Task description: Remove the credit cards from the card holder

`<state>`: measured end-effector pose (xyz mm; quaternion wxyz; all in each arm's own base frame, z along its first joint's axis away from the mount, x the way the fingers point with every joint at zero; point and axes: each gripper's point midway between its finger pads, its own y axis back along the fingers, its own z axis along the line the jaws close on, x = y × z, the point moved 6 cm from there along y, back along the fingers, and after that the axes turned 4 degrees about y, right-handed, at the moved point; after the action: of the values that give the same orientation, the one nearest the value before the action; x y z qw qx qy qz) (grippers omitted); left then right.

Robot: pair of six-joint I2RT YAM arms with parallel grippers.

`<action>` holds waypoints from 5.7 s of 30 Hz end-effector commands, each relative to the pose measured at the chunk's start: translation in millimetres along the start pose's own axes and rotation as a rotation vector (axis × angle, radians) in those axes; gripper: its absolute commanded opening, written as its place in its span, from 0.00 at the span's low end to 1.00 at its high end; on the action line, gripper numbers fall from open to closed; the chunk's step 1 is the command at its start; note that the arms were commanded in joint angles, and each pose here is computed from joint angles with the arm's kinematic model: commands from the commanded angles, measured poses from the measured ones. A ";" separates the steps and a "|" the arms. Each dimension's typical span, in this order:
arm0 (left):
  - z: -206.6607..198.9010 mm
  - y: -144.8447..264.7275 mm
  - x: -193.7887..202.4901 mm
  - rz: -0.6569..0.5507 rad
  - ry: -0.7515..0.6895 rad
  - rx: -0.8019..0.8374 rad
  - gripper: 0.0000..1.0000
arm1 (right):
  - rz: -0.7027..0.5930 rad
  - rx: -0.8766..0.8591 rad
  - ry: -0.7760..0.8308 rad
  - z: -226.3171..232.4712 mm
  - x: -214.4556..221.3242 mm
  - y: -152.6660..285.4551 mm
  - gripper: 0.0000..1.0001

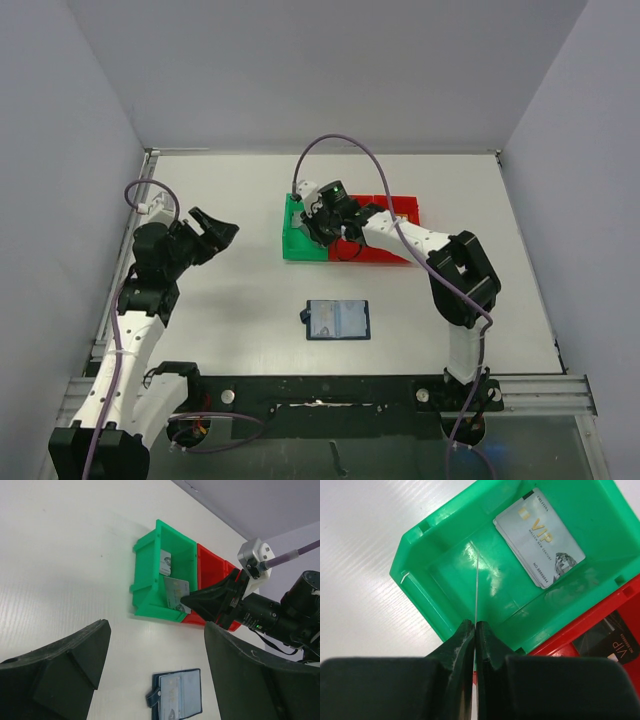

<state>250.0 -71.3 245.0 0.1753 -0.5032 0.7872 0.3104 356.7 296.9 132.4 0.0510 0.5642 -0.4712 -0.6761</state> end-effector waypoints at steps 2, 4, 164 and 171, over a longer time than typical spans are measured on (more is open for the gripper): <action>-4.4 -1.1 -4.0 0.015 -0.063 0.032 0.75 | -0.020 -0.015 0.040 14.0 -11.7 22.6 0.00; -0.2 -2.5 -0.5 0.023 -0.061 0.025 0.75 | -0.026 -0.021 0.056 22.7 -11.7 26.5 0.00; 19.4 -23.0 266.4 0.820 -0.321 -0.025 0.10 | -0.019 -0.128 -1.203 128.1 158.6 75.2 0.26; 25.7 -20.6 269.9 0.823 -0.307 -0.028 0.09 | -0.013 -0.145 -1.198 127.8 156.8 74.1 0.23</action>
<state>150.0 -243.7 64.0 0.1386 -0.0871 0.8820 0.4418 158.7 231.7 59.3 -0.1959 0.0765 -0.3668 -0.9062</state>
